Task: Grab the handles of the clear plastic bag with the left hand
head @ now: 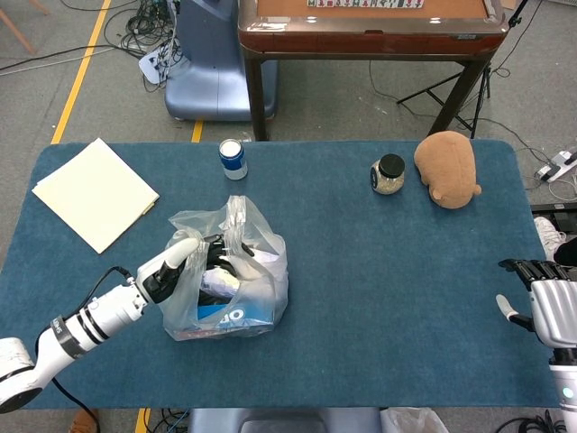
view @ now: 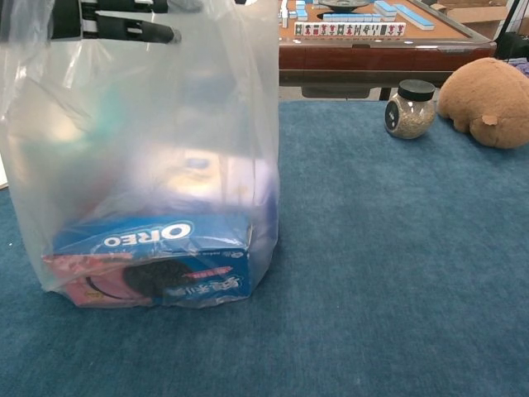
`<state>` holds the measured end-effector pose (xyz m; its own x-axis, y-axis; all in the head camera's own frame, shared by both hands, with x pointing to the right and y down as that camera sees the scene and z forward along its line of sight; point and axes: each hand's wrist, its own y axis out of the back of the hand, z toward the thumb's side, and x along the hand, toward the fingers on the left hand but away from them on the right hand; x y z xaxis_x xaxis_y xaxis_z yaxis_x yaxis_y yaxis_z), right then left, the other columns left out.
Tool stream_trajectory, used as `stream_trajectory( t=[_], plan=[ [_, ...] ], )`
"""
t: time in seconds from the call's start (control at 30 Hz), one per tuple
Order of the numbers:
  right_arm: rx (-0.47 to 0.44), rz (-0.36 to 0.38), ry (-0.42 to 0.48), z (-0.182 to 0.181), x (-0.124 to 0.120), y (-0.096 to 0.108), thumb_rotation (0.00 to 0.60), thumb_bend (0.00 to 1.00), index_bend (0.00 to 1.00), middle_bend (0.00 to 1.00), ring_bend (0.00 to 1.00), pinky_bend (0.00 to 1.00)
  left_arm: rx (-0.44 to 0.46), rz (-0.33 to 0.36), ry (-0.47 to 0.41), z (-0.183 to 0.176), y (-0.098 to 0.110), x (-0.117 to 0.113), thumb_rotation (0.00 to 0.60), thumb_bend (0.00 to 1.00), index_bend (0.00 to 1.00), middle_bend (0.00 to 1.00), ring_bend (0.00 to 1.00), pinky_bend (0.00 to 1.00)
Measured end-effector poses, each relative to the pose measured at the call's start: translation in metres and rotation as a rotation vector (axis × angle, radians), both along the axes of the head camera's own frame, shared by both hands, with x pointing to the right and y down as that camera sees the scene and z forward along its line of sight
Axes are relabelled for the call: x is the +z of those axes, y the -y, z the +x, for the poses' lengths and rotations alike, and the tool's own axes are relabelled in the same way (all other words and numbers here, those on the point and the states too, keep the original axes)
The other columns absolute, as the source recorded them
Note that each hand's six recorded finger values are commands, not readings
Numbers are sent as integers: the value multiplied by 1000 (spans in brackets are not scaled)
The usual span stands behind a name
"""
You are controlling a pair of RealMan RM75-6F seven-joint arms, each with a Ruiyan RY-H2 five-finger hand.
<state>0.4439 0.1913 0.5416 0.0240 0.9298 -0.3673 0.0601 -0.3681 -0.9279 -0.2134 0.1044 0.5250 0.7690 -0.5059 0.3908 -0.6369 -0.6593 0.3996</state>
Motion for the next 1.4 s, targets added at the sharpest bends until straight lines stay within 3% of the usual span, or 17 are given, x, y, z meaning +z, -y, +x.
stream_trajectory(
  t=[0.33,0.5,1.23,1.4],
  plan=[
    [5,0,-1,2,0,-1,600,266,342,378,299,287,7,-10,-27,12,5,-4,47,221,195,232,151,240],
    [4,-1,2,2,1,0,600,266,342,378,300,288,12,-50,-43,18,4,-4,27,216,189,232,151,240],
    [12,-1,-3,5,1,-1,600,266,342,378,299,287,-27,-54,-70,47,22,5,27,215,199,232,152,208],
    [18,-3,-7,7,1,-2,600,266,343,378,299,287,-53,-86,-78,53,24,8,41,215,201,234,154,208]
  ],
)
